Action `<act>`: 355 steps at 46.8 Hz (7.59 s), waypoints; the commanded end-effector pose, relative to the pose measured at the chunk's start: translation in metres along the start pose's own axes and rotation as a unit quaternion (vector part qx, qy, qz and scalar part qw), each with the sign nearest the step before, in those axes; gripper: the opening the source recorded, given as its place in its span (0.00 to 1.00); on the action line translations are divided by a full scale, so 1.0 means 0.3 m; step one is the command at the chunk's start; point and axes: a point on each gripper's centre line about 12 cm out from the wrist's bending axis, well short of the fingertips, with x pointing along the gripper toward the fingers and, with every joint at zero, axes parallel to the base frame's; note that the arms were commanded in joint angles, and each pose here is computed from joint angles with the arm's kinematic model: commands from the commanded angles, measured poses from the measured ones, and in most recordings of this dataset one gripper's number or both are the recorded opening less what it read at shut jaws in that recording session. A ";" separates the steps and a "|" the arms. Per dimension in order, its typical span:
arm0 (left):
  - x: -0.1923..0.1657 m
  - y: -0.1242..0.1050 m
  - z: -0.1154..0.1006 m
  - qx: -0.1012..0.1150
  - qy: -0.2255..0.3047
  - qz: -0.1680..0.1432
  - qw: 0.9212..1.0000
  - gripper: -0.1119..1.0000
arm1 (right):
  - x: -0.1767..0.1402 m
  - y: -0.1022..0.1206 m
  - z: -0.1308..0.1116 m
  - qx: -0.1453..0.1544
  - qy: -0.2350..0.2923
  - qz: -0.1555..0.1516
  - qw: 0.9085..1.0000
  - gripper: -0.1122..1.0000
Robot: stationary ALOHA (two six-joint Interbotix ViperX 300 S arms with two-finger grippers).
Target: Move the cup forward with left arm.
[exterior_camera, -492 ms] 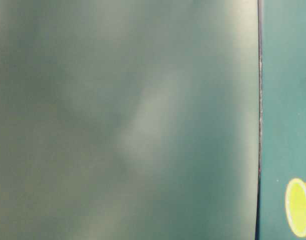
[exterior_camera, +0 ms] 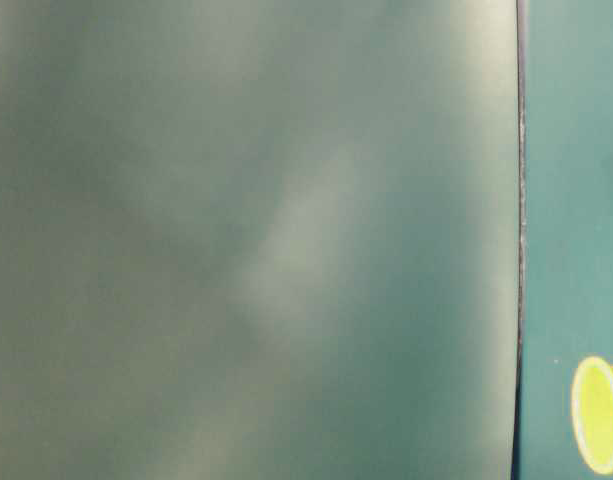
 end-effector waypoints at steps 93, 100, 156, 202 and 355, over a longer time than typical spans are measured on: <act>0.343 0.075 -0.474 0.013 0.163 0.031 0.986 0.81 | 0.015 -0.003 0.123 0.005 -0.048 -0.001 0.999 0.10; 0.376 0.076 -0.495 0.013 0.171 0.030 0.985 0.81 | 0.016 -0.003 0.128 0.005 -0.049 -0.001 0.999 0.10; 0.492 0.053 -0.514 0.017 0.149 0.017 0.988 0.68 | 0.016 -0.003 0.133 0.005 -0.051 -0.001 0.999 0.10; 0.485 -0.207 -0.496 0.031 0.131 -0.092 0.987 0.68 | 0.016 -0.003 0.135 0.005 -0.051 -0.001 0.999 0.10; 0.344 -0.729 -0.503 0.091 0.135 -0.311 0.936 0.68 | 0.019 -0.003 0.120 0.002 -0.034 -0.001 0.999 0.10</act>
